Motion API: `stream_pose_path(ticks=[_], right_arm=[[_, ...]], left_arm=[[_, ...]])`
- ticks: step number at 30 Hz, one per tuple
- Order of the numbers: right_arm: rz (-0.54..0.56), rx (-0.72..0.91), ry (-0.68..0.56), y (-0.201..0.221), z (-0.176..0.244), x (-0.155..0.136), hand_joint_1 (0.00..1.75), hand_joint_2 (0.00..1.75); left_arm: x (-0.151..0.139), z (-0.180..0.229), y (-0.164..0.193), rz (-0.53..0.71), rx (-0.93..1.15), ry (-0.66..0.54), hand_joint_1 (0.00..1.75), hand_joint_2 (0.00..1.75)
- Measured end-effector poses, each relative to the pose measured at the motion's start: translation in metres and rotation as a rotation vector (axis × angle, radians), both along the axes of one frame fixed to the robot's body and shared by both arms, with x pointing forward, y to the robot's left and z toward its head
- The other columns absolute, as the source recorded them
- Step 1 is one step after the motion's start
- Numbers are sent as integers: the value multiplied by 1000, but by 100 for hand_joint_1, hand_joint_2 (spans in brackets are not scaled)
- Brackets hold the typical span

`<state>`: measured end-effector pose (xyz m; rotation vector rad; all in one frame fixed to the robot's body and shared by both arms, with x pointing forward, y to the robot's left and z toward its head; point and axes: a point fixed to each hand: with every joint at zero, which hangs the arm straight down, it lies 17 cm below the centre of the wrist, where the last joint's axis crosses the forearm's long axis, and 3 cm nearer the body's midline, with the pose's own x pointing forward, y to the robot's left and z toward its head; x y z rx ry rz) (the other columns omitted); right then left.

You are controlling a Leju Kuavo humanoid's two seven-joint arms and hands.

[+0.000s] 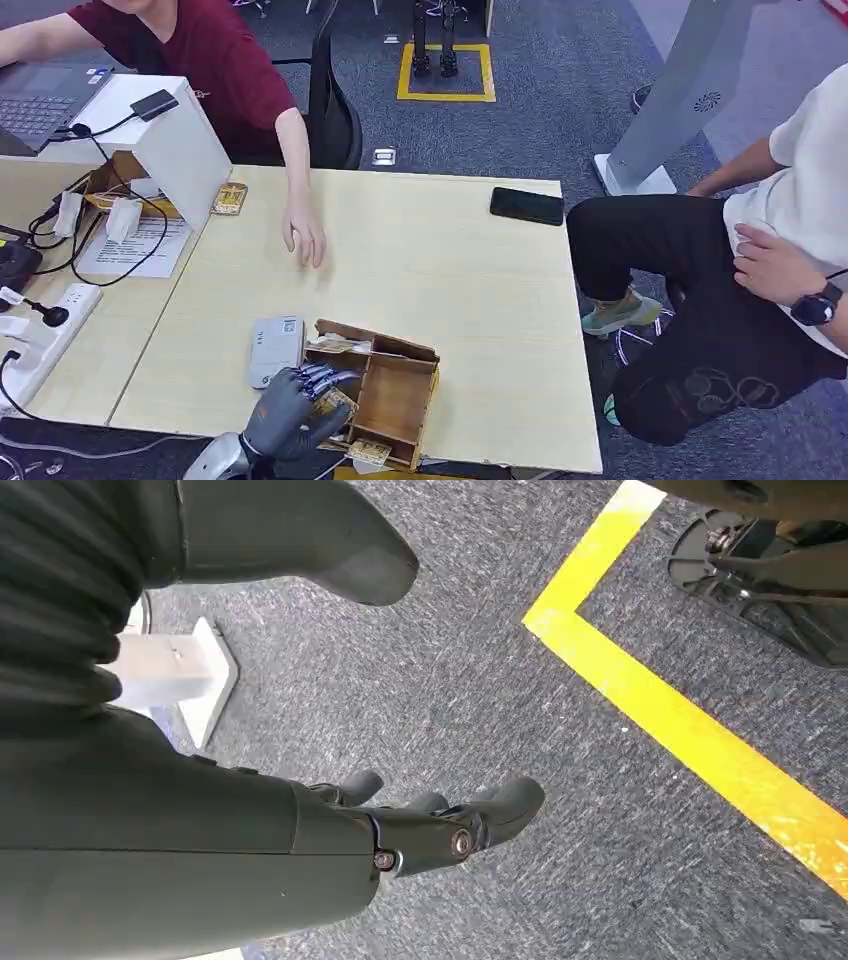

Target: Pass the card to the sensor for recognition and then transmit it.

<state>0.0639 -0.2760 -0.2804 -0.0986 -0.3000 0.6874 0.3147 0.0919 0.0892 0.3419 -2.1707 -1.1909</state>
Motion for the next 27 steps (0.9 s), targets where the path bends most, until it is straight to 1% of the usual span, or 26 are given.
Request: stream_pose_path(ticks=[27], right_arm=[[1, 0, 0, 0, 0, 0, 0, 175]], left_arm=[[1, 2, -2, 2, -4, -2, 0, 175]])
